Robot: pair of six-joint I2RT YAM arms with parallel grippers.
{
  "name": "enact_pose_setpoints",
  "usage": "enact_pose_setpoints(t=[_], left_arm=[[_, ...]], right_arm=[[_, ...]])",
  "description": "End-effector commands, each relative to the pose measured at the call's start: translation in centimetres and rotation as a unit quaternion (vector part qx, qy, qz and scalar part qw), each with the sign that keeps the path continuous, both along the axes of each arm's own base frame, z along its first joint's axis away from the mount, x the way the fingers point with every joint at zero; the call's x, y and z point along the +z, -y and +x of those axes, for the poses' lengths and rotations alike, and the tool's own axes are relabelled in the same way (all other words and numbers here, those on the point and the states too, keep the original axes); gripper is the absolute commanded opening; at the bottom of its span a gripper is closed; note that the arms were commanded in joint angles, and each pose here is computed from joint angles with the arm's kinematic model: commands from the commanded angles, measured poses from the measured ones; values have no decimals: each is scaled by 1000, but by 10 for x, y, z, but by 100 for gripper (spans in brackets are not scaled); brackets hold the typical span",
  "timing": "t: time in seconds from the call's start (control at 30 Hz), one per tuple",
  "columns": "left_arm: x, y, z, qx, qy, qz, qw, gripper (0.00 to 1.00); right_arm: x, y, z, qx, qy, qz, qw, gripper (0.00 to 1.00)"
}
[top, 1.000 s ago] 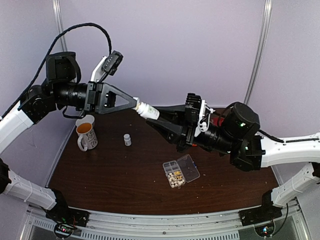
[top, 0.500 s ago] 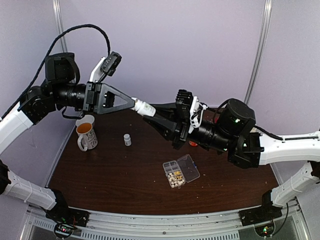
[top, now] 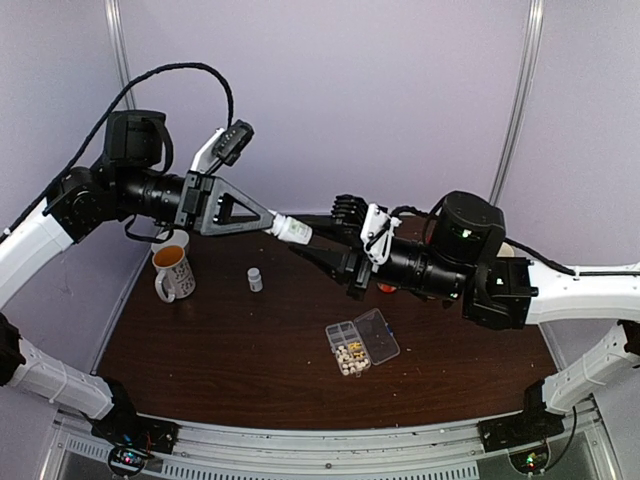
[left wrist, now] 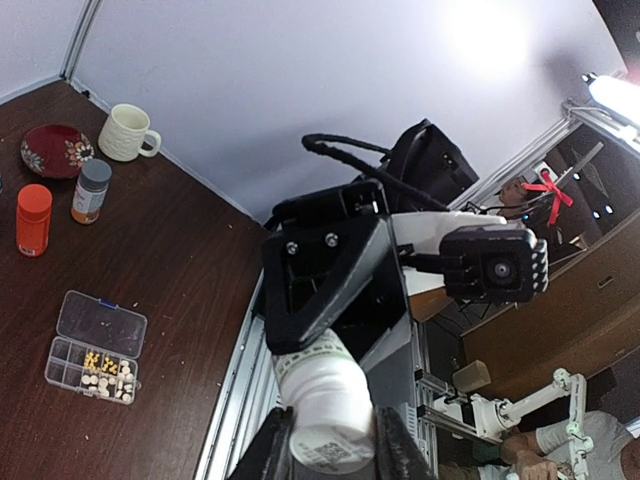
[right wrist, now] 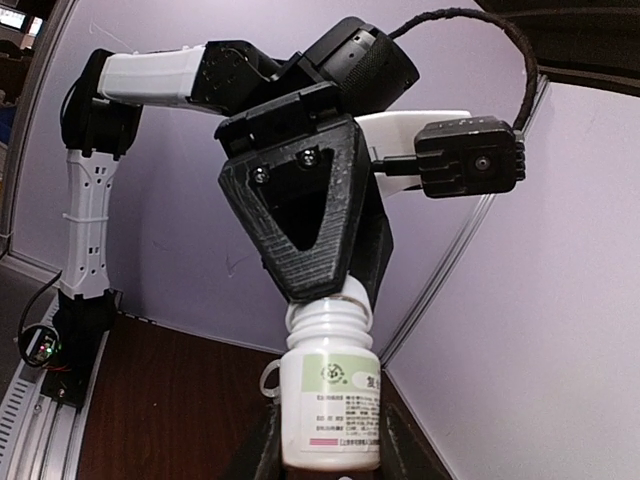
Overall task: Sort the pills into containers
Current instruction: Close the lid of the pill bottle.
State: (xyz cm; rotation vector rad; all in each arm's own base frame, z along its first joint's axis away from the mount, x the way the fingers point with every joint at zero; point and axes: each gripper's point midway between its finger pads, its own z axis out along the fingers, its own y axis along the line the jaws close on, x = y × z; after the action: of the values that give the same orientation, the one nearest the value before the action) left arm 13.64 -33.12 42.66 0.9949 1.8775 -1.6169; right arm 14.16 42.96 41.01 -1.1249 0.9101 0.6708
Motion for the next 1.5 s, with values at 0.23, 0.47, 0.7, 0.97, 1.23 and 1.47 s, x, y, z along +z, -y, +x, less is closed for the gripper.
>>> enact_pose_setpoints(t=[0.23,0.47,0.7,0.97,1.23,1.47], left_arm=[[-5,14,4,-8,-22,10,1000,14],[-9,18,10,1,-42,23,999,15],[-16,24,21,16,-57,37,998,17],[-35,20,43,63,-71,81,992,17],[-47,23,52,74,-73,110,988,19],[-51,27,56,73,-79,115,988,21]], right_arm=[[-34,-9,17,-44,28,-96,994,0],[-41,-9,24,-64,38,-110,991,0],[-46,-6,31,-82,35,-108,990,0],[-54,-1,40,-101,34,-121,987,0],[-62,-1,48,-117,35,-139,983,0],[-62,-2,52,-127,35,-137,982,0]])
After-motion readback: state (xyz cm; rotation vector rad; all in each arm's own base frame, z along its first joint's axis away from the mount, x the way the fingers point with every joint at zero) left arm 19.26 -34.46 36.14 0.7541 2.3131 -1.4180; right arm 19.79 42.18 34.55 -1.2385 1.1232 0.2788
